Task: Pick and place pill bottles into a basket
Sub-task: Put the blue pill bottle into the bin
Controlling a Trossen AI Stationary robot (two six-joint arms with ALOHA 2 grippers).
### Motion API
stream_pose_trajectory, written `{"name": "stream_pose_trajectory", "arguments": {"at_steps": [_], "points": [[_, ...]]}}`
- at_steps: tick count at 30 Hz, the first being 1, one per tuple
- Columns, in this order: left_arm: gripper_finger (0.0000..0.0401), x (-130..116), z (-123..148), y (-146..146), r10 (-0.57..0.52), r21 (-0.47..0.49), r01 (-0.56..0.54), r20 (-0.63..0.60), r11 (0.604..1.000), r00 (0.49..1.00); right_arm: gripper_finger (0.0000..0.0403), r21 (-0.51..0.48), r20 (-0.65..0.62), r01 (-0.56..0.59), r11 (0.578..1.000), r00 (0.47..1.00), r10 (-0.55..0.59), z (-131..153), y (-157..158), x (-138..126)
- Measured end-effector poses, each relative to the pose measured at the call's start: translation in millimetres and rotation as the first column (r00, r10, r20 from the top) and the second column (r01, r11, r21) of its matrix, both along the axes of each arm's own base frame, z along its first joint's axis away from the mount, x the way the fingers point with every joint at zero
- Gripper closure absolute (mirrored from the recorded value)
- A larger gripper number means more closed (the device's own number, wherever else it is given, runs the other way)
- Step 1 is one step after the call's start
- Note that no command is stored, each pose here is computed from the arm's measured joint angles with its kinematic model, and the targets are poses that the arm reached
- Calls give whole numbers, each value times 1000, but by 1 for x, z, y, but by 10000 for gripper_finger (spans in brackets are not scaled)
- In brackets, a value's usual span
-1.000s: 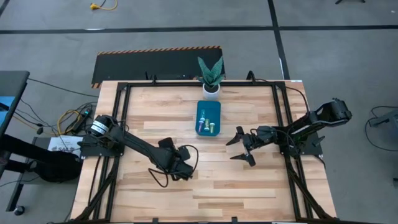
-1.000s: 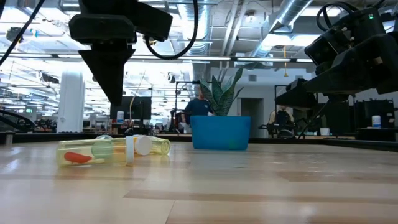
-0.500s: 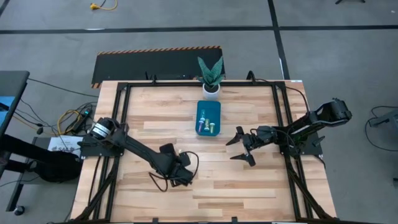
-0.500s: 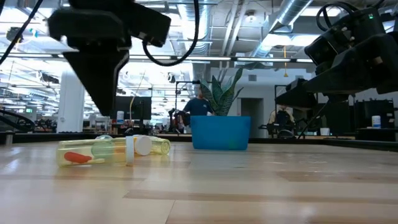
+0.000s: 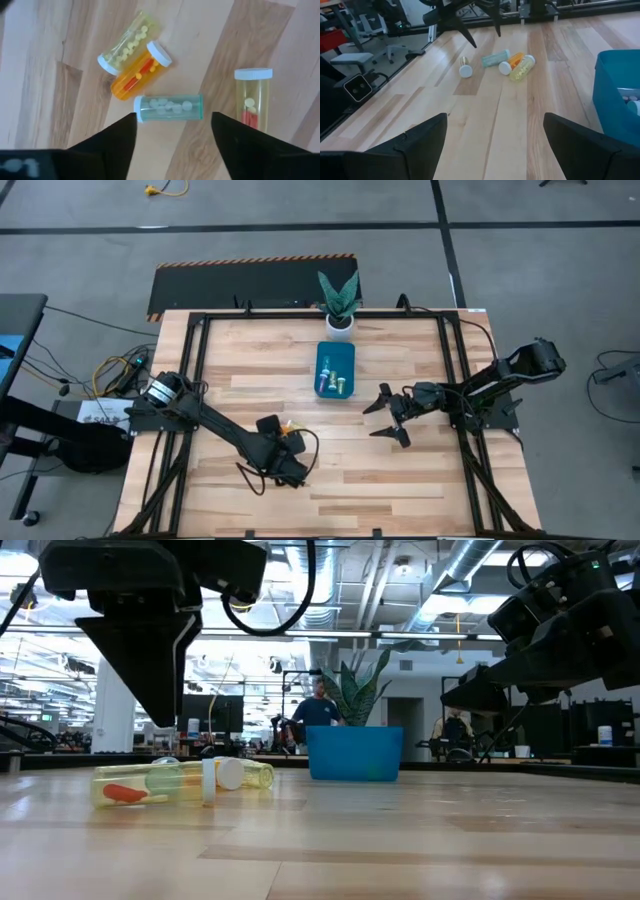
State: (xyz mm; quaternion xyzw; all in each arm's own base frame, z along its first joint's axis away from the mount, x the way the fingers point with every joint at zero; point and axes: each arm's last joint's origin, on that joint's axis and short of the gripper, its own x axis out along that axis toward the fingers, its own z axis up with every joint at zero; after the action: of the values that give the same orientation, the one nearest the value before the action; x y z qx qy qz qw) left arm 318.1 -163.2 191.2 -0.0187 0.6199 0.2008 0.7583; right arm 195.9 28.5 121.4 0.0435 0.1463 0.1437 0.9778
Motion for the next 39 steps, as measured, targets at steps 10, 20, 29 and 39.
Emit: {"name": "stream_pose_trajectory", "arguments": {"at_steps": [10, 20, 29, 39], "points": [[70, 2, 0, 3, 51, 8, -51, 27, 999, 998, 76, 0, 0, 0, 1000, 1000, 0, 0, 0, 0], [69, 7, 0, 14, 123, -60, -124, -13, 990, 992, 76, -8, 2, -3, 1000, 1000, 3, 0, 0, 0], [69, 9, 0, 15, 75, -55, -75, 2, 996, 997, 76, -10, -5, -3, 1000, 1000, 3, -1, 0, 0], [69, 18, 0, 11, -89, -118, 92, 31, 989, 996, 76, -10, -5, -2, 1000, 1000, 2, -1, 0, 0]]}}
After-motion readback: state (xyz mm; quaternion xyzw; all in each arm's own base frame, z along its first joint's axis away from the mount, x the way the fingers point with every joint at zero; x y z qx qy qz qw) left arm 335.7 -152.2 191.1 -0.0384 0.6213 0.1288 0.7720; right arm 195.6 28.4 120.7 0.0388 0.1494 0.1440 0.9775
